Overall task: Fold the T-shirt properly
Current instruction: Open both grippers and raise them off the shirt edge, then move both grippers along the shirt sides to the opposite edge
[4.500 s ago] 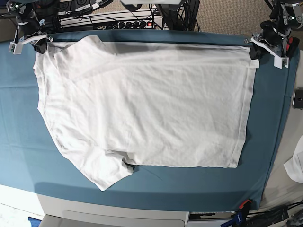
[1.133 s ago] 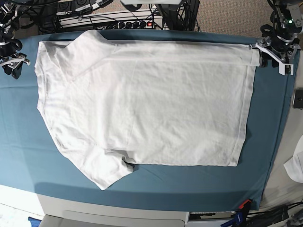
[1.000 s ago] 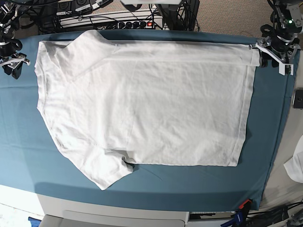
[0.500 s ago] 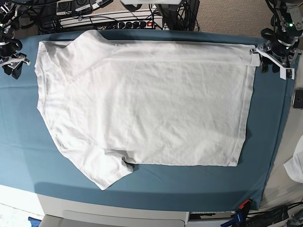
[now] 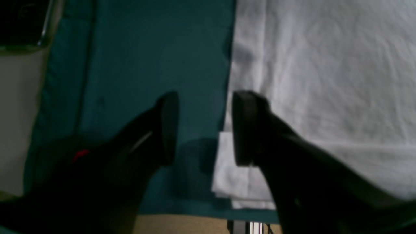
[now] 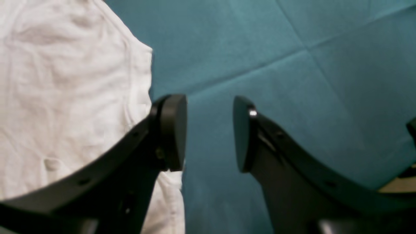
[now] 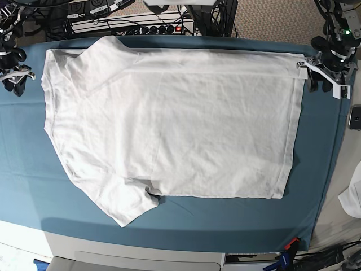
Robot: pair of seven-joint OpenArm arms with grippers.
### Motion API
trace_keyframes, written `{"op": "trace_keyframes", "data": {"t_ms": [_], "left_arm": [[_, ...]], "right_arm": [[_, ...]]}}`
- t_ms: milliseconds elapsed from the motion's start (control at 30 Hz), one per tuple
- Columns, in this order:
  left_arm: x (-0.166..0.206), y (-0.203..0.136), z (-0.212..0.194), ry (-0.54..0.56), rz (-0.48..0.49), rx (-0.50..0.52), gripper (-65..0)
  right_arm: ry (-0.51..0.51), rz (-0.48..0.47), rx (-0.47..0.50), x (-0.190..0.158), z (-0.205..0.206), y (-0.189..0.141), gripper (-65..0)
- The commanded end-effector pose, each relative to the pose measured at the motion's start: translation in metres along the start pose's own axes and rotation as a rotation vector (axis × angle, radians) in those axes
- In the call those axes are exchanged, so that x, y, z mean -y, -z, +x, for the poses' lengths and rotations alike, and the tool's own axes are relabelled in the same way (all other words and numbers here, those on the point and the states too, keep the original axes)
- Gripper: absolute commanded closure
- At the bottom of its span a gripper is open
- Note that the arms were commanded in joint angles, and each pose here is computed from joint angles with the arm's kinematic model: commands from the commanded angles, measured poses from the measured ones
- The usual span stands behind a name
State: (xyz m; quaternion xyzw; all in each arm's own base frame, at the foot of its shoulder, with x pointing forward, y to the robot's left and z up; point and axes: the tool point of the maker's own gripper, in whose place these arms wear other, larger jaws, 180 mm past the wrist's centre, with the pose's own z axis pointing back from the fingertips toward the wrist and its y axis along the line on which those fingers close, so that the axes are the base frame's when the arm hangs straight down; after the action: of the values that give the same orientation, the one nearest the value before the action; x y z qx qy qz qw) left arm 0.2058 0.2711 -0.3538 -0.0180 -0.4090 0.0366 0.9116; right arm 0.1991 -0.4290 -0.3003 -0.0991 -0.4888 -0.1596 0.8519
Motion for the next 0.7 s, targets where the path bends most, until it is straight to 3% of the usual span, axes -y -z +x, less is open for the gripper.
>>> {"op": "trace_keyframes", "data": {"t_ms": [0,667], "left_arm": [[0.000,-0.002,0.016,0.016,-0.011,0.052,-27.3],[0.006,0.006,0.066,0.022,-0.028,0.205,-27.3]], "right_arm": [[-0.023,0.003,0.071,0.001,0.024,-0.001,-23.9],[-0.014,-0.006,0.199,-0.008,0.068,0.013,-23.9]]}}
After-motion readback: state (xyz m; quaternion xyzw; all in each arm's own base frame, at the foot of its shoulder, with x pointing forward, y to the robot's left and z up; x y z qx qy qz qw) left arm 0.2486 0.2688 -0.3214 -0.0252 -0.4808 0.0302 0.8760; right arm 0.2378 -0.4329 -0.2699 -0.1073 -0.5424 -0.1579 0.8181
